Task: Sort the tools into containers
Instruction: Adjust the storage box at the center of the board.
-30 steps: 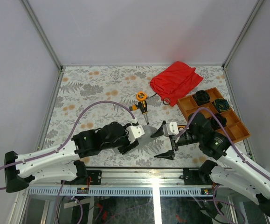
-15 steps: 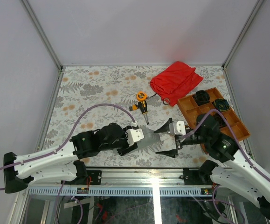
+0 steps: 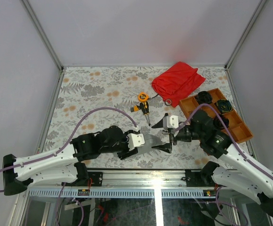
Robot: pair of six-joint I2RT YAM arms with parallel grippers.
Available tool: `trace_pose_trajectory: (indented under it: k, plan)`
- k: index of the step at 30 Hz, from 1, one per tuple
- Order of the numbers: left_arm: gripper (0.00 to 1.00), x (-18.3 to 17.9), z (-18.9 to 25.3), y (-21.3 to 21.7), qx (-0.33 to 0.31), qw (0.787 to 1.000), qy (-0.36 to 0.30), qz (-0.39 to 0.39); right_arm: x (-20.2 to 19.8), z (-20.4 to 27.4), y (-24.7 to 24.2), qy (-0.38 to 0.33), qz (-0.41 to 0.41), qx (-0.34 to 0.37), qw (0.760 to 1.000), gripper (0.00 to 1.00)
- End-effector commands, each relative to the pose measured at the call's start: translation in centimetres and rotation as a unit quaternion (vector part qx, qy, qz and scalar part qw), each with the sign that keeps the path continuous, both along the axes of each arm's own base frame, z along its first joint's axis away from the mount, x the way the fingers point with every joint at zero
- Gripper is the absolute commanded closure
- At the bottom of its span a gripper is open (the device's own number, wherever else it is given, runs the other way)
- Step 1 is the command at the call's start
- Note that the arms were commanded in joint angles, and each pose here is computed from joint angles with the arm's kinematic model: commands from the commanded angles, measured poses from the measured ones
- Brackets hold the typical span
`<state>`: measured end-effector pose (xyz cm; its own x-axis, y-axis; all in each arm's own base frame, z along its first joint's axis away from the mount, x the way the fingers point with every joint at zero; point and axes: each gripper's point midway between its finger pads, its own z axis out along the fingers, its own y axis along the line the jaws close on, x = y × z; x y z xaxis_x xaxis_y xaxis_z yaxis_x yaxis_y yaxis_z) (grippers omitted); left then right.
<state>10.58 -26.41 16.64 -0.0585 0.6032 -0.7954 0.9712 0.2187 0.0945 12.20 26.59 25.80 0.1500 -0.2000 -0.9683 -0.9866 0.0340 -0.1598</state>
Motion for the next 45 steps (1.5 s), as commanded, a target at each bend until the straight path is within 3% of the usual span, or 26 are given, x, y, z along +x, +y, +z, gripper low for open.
trace_pose_trajectory:
  k: [1,21,31,33,35,37,41,45]
  plan:
    - [1.00,0.1,1.9,-1.4,-0.030,0.999,-0.023,-0.027,-0.7,0.4,1.4,0.012,0.054,0.010,0.998,0.10]
    - [0.99,0.6,2.7,-1.7,-0.034,0.998,-0.036,-0.024,0.7,-5.2,2.5,0.087,0.048,-0.062,0.993,0.24]
    - [0.91,1.0,3.6,-1.6,-0.053,0.998,-0.045,-0.009,1.5,-6.7,3.1,0.104,0.041,-0.082,0.990,0.42]
    - [0.88,0.9,4.0,-1.4,-0.059,0.997,-0.047,-0.008,1.7,-6.6,3.1,0.097,0.039,-0.082,0.991,0.52]
    - [0.85,0.6,4.5,-1.2,-0.070,0.996,-0.047,-0.009,1.9,-5.9,3.1,0.082,0.036,-0.075,0.993,0.68]
    - [0.79,0.3,4.9,-1.1,-0.081,0.996,-0.045,-0.012,1.9,-4.5,3.0,0.062,0.035,-0.060,0.996,0.82]
    - [0.57,-0.4,6.4,-1.0,-0.117,0.992,-0.035,-0.013,1.1,-1.0,2.9,0.036,0.046,-0.007,0.998,0.88]
    - [0.20,-1.4,8.5,-0.6,-0.168,0.985,-0.030,-0.021,0.2,1.5,2.8,0.032,0.054,0.026,0.998,0.89]
